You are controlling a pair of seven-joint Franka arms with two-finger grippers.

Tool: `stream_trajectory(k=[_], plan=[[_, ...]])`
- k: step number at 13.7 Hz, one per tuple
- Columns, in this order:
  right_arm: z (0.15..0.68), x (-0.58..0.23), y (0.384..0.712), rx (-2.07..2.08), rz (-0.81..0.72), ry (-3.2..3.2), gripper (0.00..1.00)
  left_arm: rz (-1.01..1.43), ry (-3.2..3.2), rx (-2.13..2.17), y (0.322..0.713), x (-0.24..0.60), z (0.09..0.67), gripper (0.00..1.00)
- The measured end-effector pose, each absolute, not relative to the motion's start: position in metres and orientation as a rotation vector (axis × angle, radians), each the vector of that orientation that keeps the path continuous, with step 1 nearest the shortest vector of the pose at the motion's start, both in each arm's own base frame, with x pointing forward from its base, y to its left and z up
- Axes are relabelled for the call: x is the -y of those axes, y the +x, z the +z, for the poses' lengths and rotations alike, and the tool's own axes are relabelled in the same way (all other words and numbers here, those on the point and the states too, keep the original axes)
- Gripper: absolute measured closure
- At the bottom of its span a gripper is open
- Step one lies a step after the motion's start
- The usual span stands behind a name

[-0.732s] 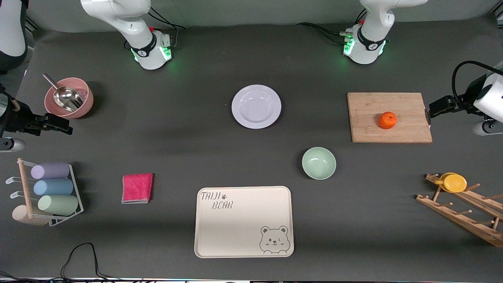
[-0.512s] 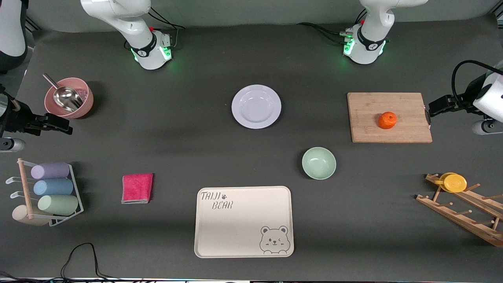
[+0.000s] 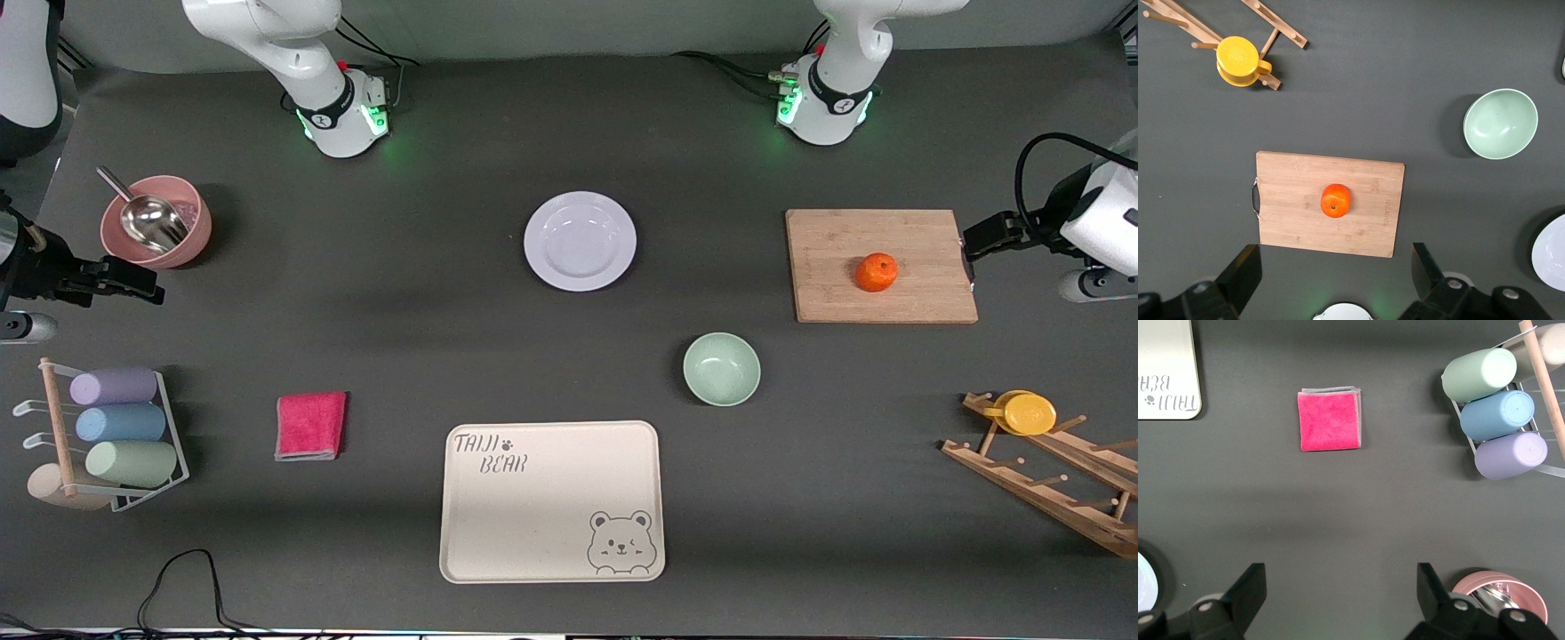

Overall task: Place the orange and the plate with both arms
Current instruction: 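Reach the left gripper to the orange while the right gripper reaches the plate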

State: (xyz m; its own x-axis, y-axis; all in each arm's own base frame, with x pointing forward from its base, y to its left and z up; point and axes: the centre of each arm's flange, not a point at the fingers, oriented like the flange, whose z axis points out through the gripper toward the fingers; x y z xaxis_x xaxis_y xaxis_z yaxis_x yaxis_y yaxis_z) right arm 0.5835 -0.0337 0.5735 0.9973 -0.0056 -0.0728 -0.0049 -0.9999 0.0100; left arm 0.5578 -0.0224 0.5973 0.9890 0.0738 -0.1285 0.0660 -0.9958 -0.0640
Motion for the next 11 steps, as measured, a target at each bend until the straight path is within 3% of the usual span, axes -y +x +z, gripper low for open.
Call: stream_trajectory(k=[6, 11], plan=[[0.572, 0.032, 0.583, 0.004, -0.119, 3.130, 0.00, 0.239, -3.068, 0.122, 0.550, 0.018, 0.601, 0.00], [0.583, -0.004, 0.562, 0.024, -0.112, 3.134, 0.00, 0.254, -3.066, 0.190, 0.478, -0.007, 0.627, 0.00]])
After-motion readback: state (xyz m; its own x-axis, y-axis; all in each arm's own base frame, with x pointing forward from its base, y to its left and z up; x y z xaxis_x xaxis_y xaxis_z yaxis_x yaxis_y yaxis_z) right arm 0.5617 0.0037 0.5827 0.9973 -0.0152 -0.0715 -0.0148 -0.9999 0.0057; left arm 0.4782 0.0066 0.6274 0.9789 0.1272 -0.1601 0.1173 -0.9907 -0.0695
